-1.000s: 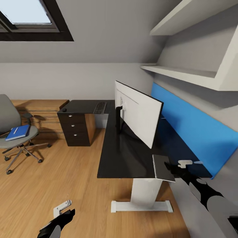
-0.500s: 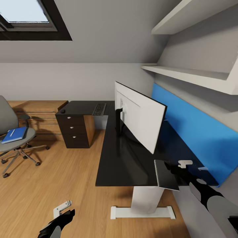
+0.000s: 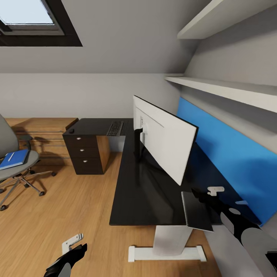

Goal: In the bedroom, organize the workspace by keeping the computer under the desk, ensuring the monitor is on the desk, placing the keyboard on the desk next to the monitor, placing the mouse on the desk next to the keyboard, moving the folder from the swivel chair onto the desk next to the mouse, stacking the notebook on top of the folder with the pen on top of the notebook, and positioning the swivel chair next to the desk.

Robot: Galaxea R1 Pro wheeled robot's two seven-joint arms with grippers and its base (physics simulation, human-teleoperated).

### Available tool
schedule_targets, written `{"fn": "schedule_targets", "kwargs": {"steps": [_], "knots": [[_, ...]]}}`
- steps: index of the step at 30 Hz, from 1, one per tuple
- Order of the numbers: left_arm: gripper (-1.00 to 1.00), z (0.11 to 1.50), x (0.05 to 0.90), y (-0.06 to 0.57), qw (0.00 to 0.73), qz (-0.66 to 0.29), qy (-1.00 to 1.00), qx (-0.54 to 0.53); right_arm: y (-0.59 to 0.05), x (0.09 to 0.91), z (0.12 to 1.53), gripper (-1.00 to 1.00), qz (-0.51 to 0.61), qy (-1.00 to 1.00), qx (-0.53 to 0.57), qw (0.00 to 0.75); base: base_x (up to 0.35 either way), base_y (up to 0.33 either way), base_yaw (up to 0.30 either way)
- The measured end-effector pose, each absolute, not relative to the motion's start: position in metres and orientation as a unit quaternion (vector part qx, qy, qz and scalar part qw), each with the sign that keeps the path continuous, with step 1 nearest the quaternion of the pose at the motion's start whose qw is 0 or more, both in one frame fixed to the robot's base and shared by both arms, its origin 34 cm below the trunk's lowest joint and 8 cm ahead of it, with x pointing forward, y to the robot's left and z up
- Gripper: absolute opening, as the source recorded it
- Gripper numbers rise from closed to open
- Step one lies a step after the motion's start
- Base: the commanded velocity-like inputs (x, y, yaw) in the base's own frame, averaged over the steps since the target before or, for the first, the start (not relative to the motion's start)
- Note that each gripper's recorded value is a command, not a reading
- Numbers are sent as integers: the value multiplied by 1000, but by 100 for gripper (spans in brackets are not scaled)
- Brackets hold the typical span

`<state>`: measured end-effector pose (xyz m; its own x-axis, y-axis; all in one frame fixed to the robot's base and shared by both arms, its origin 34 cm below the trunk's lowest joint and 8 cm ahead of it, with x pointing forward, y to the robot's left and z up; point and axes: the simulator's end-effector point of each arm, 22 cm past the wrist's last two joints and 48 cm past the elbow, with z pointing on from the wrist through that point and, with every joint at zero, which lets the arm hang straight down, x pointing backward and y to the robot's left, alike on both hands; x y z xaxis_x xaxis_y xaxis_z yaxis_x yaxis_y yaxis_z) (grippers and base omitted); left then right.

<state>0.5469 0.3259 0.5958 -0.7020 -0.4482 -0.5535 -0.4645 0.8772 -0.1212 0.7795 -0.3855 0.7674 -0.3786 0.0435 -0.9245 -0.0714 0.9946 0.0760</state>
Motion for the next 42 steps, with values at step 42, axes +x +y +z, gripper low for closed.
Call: {"fn": "schedule_targets", "kwargs": {"steps": [42], "knots": [[100, 588, 547, 328, 296, 15, 921, -251, -390, 779, 759, 100, 45, 829, -4, 557, 72, 0, 0]]}}
